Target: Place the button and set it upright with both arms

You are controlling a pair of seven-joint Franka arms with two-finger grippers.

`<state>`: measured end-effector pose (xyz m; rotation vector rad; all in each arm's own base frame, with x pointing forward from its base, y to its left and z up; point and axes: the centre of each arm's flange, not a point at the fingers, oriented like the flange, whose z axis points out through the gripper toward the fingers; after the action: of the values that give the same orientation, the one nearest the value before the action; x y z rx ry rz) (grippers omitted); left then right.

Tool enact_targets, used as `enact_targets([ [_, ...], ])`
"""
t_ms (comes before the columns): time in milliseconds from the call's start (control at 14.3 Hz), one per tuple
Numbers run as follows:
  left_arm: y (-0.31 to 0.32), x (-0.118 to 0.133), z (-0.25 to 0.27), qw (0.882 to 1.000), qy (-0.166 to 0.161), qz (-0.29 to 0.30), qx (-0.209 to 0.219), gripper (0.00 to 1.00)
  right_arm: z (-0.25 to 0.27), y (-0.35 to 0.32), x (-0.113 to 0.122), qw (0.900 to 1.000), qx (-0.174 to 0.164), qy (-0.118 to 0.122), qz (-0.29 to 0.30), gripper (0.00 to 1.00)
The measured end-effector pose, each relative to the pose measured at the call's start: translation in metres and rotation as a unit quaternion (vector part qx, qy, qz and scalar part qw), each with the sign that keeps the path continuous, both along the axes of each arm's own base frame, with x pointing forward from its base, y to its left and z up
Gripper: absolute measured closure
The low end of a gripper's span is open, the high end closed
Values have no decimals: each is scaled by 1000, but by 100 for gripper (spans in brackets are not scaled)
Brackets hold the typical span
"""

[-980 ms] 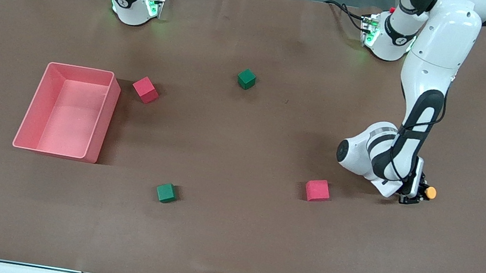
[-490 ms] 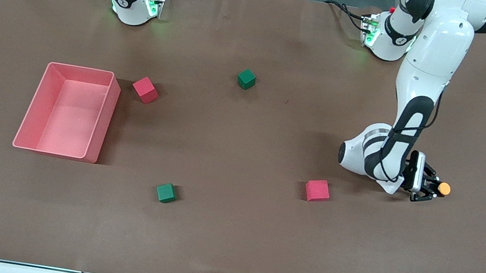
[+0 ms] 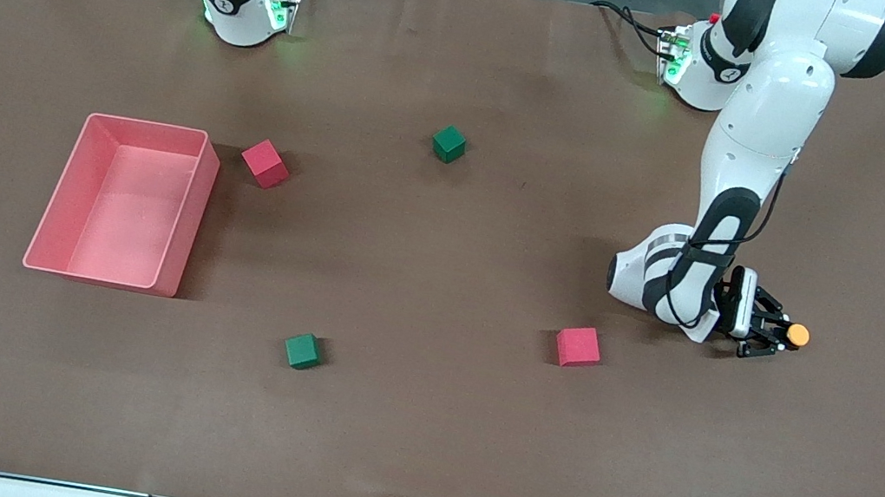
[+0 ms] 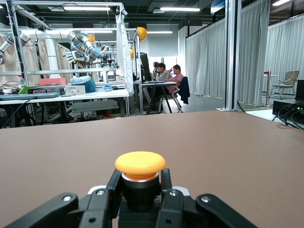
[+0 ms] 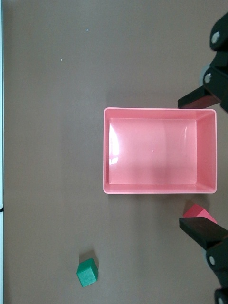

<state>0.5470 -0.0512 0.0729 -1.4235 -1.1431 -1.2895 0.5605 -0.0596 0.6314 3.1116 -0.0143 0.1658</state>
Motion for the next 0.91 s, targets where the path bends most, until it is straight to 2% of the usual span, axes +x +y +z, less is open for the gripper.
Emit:
enact_targets([
  [910,0,-4,-11,1000,2,-1,2,65,-4,23,2,1000,0,9,20,0],
])
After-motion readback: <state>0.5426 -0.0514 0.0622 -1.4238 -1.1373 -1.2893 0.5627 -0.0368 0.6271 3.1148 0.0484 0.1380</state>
